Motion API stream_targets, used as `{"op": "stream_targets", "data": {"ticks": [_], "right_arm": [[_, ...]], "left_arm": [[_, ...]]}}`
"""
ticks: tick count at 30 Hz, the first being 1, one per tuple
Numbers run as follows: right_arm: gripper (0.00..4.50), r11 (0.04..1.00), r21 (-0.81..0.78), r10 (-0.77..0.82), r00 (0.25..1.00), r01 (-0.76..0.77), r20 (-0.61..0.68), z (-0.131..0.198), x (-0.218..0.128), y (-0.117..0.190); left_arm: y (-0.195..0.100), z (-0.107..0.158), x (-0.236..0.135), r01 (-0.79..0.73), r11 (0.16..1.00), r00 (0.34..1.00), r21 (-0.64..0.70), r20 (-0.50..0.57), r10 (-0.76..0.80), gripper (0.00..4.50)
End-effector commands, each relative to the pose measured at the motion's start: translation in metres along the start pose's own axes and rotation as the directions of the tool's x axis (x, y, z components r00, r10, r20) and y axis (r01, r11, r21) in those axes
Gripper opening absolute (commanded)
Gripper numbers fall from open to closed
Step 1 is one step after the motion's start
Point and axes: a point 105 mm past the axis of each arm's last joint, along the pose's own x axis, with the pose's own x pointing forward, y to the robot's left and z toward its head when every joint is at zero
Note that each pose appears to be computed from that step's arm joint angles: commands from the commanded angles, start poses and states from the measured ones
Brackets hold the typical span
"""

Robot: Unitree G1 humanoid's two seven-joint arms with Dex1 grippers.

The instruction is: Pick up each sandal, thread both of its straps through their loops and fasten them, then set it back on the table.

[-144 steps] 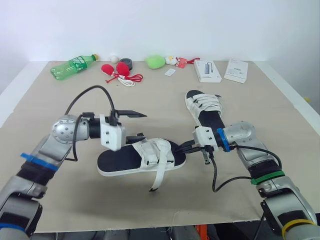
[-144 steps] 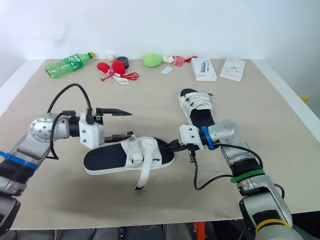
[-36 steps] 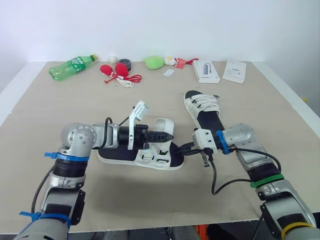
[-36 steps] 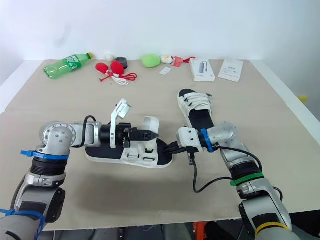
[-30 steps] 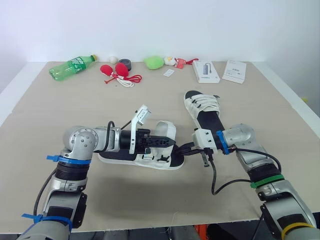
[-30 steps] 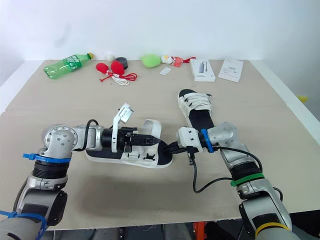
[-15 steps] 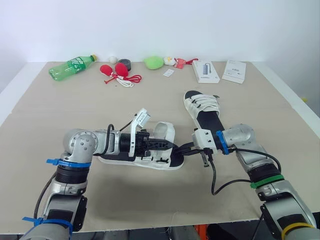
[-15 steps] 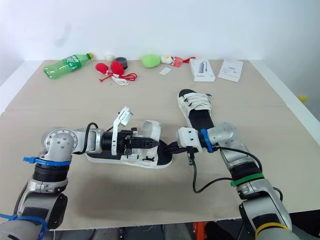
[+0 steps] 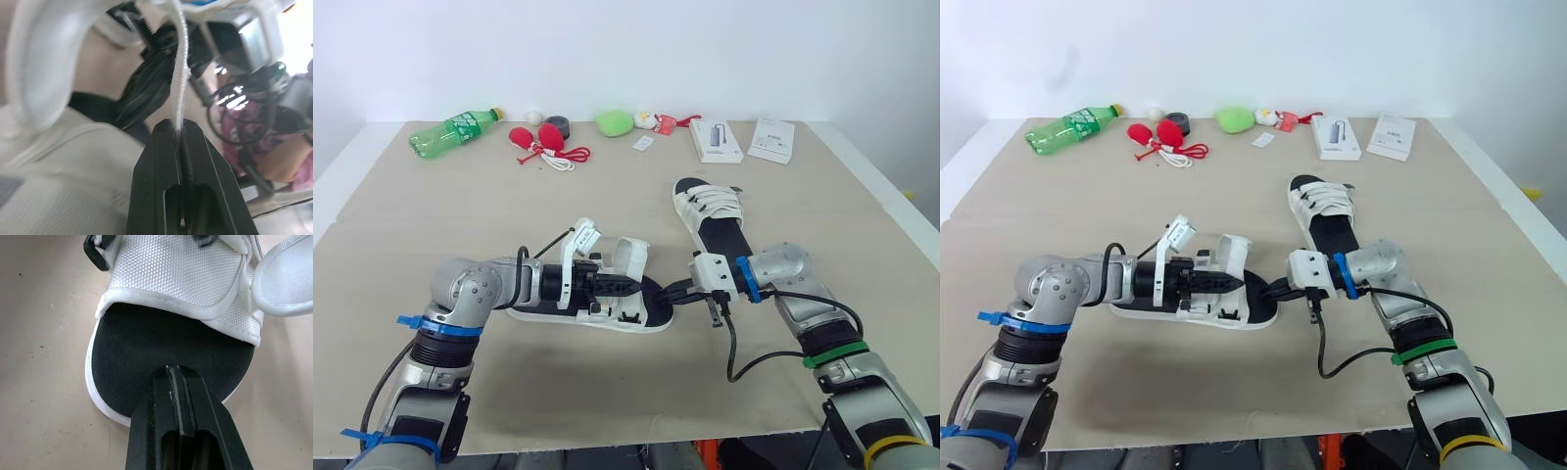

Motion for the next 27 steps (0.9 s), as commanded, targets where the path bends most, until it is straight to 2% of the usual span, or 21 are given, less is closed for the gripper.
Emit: {"op": "stream_targets", "data": {"ticks": [1,15,22,27], "right_arm": [[0.0,0.998,0.047,0.052,0.997,-0.05,-0.05,-0.015,0.005,0.011],[0.0,0.998,0.045,0.056,0.997,-0.053,-0.048,-0.015,0.005,0.013],[0.0,0.998,0.043,0.056,0.997,-0.054,-0.047,-0.015,0.006,0.013],[0.0,0.998,0.042,0.056,0.997,-0.054,-0.046,-0.015,0.007,0.012]], "left_arm": [[0.008,-0.009,-0.001,-0.034,0.999,0.999,-0.001,-0.034,0.034,0.06],[0.013,-0.003,0.005,-0.074,0.989,0.997,0.124,-0.014,0.077,0.06],[0.003,0.014,0.008,-0.042,0.977,0.998,0.207,0.044,0.033,0.06],[-0.003,0.013,0.008,-0.017,0.974,0.999,0.226,0.035,0.01,0.06]]}}
